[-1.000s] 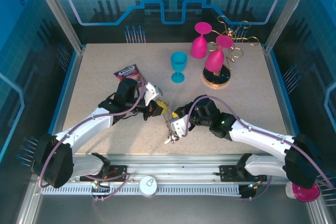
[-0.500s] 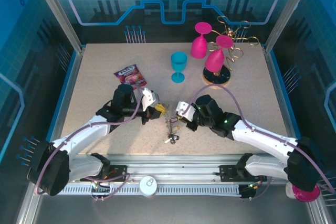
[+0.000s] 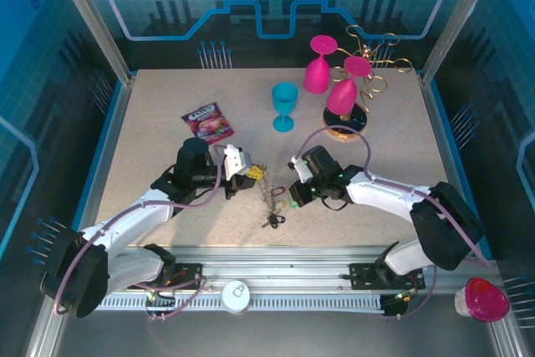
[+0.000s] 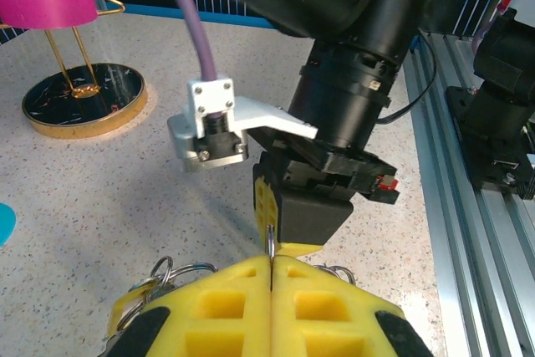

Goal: Put the keys on the keyring

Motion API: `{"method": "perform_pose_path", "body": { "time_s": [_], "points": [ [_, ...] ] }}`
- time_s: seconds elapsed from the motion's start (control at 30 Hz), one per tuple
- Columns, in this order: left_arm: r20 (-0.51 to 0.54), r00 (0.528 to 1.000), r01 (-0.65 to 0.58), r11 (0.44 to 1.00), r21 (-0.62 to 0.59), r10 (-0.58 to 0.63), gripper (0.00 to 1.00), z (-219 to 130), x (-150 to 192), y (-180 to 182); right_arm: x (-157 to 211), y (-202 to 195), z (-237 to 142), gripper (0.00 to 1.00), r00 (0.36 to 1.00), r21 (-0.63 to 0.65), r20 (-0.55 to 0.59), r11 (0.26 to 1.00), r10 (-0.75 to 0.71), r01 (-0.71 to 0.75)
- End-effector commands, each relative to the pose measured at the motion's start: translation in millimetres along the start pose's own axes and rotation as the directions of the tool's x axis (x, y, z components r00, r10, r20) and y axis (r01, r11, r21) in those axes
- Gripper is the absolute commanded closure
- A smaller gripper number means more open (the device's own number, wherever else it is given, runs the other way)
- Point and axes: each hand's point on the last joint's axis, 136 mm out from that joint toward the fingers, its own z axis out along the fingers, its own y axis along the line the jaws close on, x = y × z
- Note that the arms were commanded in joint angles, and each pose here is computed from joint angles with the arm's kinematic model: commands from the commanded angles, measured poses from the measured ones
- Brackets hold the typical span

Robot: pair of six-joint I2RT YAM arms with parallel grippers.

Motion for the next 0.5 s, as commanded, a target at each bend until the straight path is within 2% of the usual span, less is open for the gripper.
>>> {"method": "perform_pose_path", "body": {
  "time_s": [0.0, 0.03, 0.07, 0.13, 0.23, 0.3, 0.4, 0.47],
  "points": [
    [0.04, 0.997, -0.07, 0.997, 0.01, 0.07, 1.0, 0, -10, -3, 11, -6, 5, 1.0, 0.993, -0.009, -0.075, 0.996, 0.088, -0.089],
    [0.038, 0.997, -0.068, 0.998, 0.01, 0.068, 1.0, 0, -9, -3, 10, -7, 5, 1.0, 0.992, -0.013, -0.08, 0.995, 0.094, -0.096],
    [0.036, 0.997, -0.066, 0.998, 0.011, 0.066, 1.0, 1, -8, -3, 8, -7, 3, 0.95, 0.993, -0.019, -0.076, 0.995, 0.094, -0.095],
    [0.038, 0.997, -0.068, 0.998, 0.007, 0.068, 1.0, 1, -9, -2, -2, -7, -7, 0.8, 0.996, -0.026, -0.038, 0.996, 0.081, -0.082],
    [0.049, 0.997, -0.064, 0.998, 0.002, 0.064, 1.0, 1, -11, -1, -29, 1, -34, 0.65, 0.996, -0.059, 0.085, 0.998, -0.011, 0.017],
    [0.065, 0.996, -0.059, 0.998, 0.0, 0.059, 1.0, 1, -13, 0, -47, 12, -54, 0.6, 0.974, -0.075, 0.187, 0.987, -0.128, 0.144],
    [0.083, 0.995, -0.051, 0.999, 0.01, 0.05, 1.0, 2, -16, -1, -66, 42, -82, 0.58, 0.861, -0.102, 0.375, 0.908, -0.342, 0.406],
    [0.096, 0.994, -0.056, 0.998, 0.013, 0.054, 1.0, 2, -17, -1, -67, 70, -100, 0.6, 0.708, -0.113, 0.526, 0.787, -0.471, 0.607]
  ]
}}
